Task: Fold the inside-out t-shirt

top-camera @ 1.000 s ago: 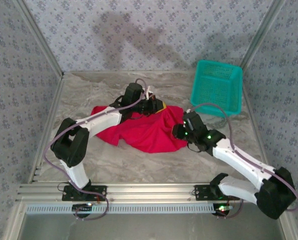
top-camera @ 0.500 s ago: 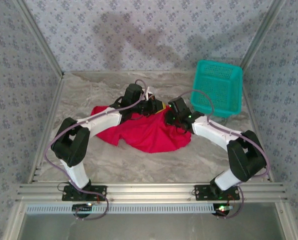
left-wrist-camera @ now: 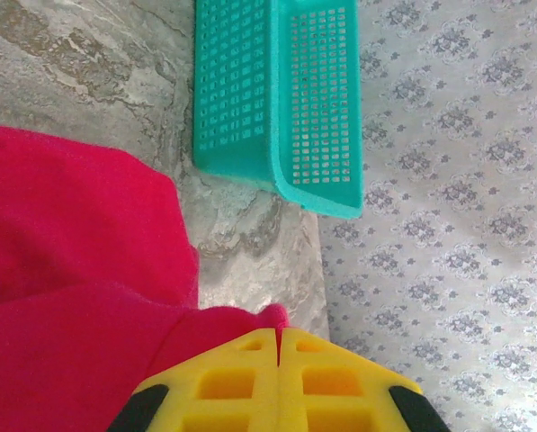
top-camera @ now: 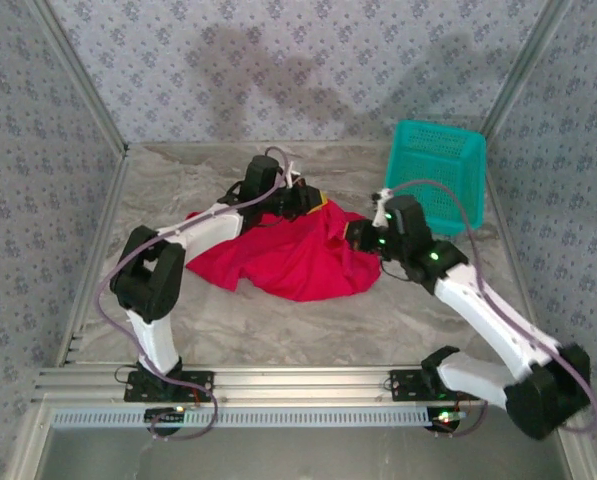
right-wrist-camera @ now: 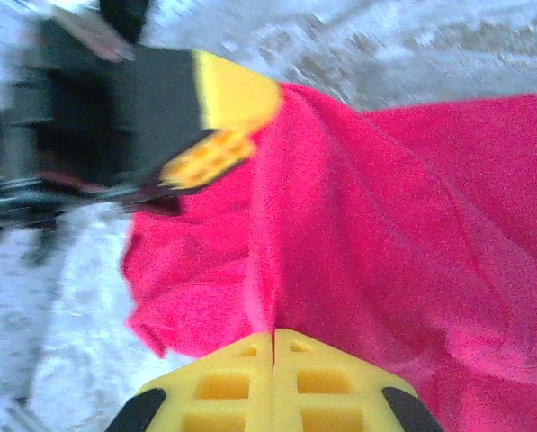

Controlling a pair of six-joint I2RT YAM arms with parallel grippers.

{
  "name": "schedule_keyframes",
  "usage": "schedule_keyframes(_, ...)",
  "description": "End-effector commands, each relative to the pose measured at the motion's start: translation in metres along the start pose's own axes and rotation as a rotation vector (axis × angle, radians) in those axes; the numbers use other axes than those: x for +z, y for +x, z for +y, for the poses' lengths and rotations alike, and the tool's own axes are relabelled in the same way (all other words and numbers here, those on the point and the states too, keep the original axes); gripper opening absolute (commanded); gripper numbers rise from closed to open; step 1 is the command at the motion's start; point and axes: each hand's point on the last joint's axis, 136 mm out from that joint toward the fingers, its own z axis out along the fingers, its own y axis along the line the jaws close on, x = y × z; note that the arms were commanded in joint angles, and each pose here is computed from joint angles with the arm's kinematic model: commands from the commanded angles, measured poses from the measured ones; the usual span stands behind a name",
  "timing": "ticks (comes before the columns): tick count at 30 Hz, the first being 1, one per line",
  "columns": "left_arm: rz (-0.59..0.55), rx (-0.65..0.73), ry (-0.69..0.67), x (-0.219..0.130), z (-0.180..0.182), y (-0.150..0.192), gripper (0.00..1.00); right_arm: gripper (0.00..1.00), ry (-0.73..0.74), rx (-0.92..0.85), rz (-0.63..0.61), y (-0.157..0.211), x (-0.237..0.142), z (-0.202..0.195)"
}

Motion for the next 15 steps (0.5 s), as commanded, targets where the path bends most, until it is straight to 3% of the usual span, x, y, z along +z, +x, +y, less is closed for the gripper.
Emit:
schedule_keyframes(1, 0.028, -0.003, 0.022, 0.017, 0.005, 0.002, 0.0, 0.0, -0.048, 0.06, 0.058, 0.026, -0.005, -0.023)
schedule_keyframes(3, 0.048, 0.0, 0.021, 0.025, 0.007, 0.01, 0.07, 0.0, 0.018, 0.142, 0.042, 0.032, -0.001, -0.06)
schedule_keyframes(7, 0.056, 0.015, -0.046, 0.025, 0.024, 0.017, 0.35, 0.0, 0.311, 0.298, 0.065, 0.054, 0.006, -0.142)
schedule_keyframes(10, 0.029, 0.066, -0.165, 0.007, 0.039, 0.014, 0.4, 0.02, 0.307, 0.256, 0.062, 0.048, 0.008, -0.13)
schedule_keyframes(15, -0.053, 0.12, -0.356, -0.048, 0.062, 0.003, 0.41, 0.4, 0.259, 0.102, 0.051, 0.04, 0.012, -0.078)
